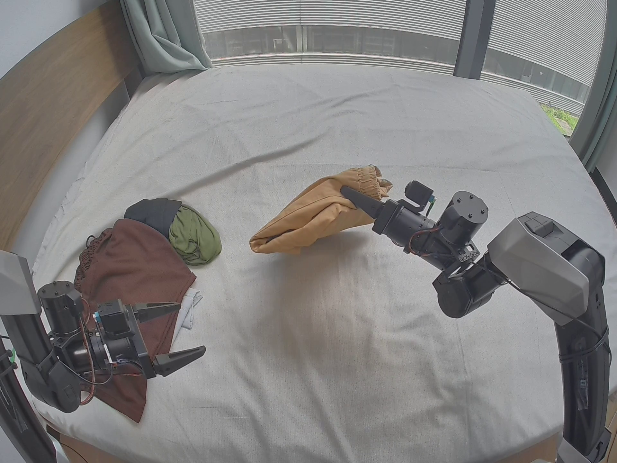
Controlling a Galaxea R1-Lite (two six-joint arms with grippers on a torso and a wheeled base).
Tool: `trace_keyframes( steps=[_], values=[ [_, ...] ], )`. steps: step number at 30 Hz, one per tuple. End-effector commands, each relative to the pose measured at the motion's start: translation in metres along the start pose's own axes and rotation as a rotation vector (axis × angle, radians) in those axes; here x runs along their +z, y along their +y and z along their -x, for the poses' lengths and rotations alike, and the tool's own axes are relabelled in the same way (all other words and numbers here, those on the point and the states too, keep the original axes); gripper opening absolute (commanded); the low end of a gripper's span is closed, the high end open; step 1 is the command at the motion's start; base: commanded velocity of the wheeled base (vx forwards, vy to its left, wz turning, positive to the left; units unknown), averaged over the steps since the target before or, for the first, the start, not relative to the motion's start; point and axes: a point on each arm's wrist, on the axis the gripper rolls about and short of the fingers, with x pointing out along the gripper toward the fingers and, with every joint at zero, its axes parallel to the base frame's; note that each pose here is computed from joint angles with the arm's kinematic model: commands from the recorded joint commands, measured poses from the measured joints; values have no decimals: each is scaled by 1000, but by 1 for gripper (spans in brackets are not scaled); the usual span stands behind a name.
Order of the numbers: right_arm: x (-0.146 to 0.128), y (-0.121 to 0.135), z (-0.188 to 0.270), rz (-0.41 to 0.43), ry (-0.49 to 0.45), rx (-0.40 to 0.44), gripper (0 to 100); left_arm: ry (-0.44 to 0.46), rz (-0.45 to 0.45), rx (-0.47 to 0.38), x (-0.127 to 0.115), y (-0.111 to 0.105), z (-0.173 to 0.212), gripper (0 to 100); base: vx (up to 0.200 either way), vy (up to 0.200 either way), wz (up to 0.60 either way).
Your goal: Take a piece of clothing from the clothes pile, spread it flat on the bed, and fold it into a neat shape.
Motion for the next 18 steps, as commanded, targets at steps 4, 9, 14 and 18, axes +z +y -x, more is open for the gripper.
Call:
trace_keyframes(
  steps=[4, 9, 14, 18],
  values=[
    [4, -19, -9, 6, -31, 3, 0, 12, 9, -11, -4, -1, -2, 100, 0, 0, 0],
    [0, -28, -15, -7, -28, -5, 0, 23, 18, -15, -8, -2, -3, 100, 0, 0, 0],
    [-16, -42, -14, -29, -5, -30, 0, 25, 19, -22, -8, -3, -3, 100, 0, 0, 0],
    [-28, -49, -10, -41, 8, -43, 0, 24, 17, -20, -8, -3, -3, 100, 0, 0, 0]
  ],
)
